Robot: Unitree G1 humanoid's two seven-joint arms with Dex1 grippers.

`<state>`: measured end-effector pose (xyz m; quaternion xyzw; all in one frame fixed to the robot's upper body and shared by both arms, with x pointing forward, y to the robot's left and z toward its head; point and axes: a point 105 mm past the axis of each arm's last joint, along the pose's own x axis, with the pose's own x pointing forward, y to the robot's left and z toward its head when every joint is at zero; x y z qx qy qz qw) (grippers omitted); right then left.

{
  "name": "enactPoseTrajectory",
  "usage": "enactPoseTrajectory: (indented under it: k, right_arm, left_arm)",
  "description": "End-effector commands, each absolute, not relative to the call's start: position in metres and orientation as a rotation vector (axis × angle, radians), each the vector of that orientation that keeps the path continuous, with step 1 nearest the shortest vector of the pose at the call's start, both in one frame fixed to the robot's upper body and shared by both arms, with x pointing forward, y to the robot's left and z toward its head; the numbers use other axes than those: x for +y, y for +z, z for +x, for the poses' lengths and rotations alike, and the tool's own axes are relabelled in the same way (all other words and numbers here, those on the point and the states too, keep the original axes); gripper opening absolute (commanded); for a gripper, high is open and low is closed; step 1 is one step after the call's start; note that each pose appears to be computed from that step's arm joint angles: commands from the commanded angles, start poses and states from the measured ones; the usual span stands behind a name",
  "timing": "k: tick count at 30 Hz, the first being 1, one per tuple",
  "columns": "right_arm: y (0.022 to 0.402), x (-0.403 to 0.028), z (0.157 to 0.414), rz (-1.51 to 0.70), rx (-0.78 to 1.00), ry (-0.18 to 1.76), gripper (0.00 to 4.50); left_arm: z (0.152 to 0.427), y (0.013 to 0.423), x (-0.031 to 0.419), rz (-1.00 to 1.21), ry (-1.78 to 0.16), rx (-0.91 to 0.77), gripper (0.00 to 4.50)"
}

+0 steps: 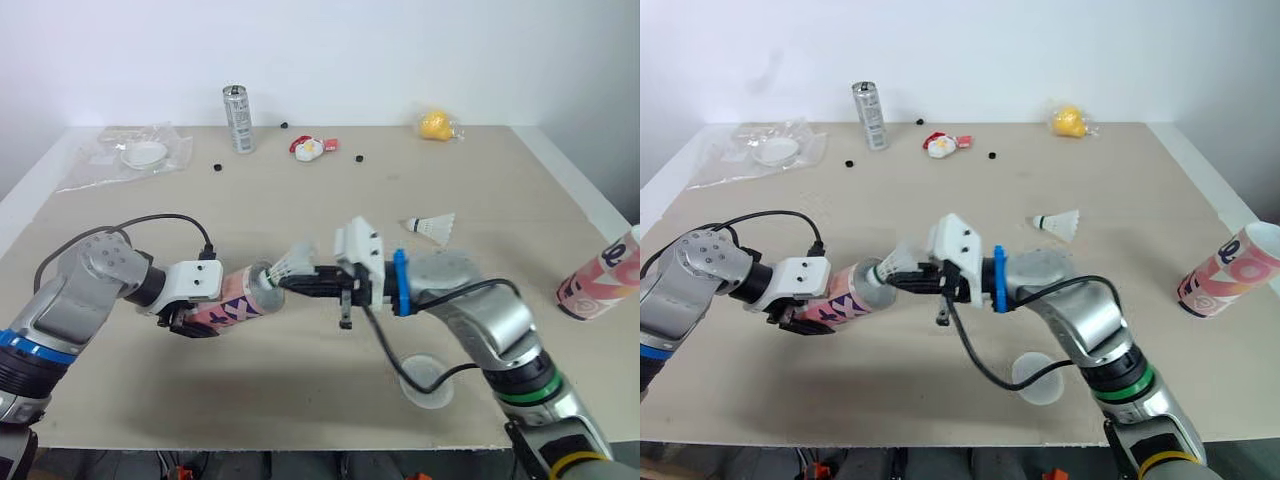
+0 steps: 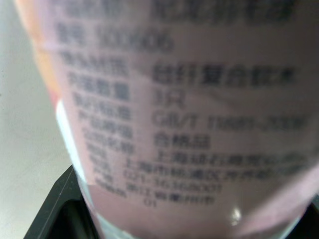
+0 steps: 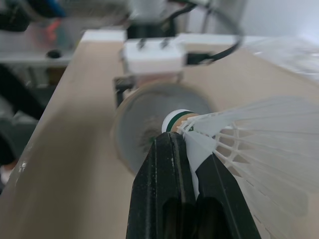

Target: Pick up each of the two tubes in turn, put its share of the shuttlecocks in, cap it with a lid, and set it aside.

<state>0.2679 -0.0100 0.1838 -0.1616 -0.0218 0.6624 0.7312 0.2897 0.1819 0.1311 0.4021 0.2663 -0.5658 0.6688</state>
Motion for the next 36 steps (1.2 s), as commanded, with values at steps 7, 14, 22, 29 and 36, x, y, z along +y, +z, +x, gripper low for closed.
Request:
enactPoseTrajectory:
  k: [7,14,22,29,36]
  right_arm:
    - [0.215,-0.001,0.256,-0.206,-0.152,1.504,3.31]
    - [0.242,-0.066,0.303,0.016,-0.278,1.060,4.42]
    - [0.199,-0.194,0.362,-0.211,-0.192,0.279,4.42]
    - [0.179,-0.229,0.379,-0.212,-0.096,0.037,4.42]
    - [0.159,-0.230,0.395,-0.151,0.033,-0.032,4.42]
  left_arm:
    - [0.286,0.123,0.178,0.891,-1.304,0.621,3.05]
    - [0.286,0.121,0.179,0.889,-1.304,0.622,3.05]
    - [0.285,0.119,0.179,0.880,-1.306,0.624,3.05]
    - [0.285,0.118,0.176,0.876,-1.315,0.620,3.05]
    - [0.285,0.118,0.175,0.876,-1.314,0.618,3.05]
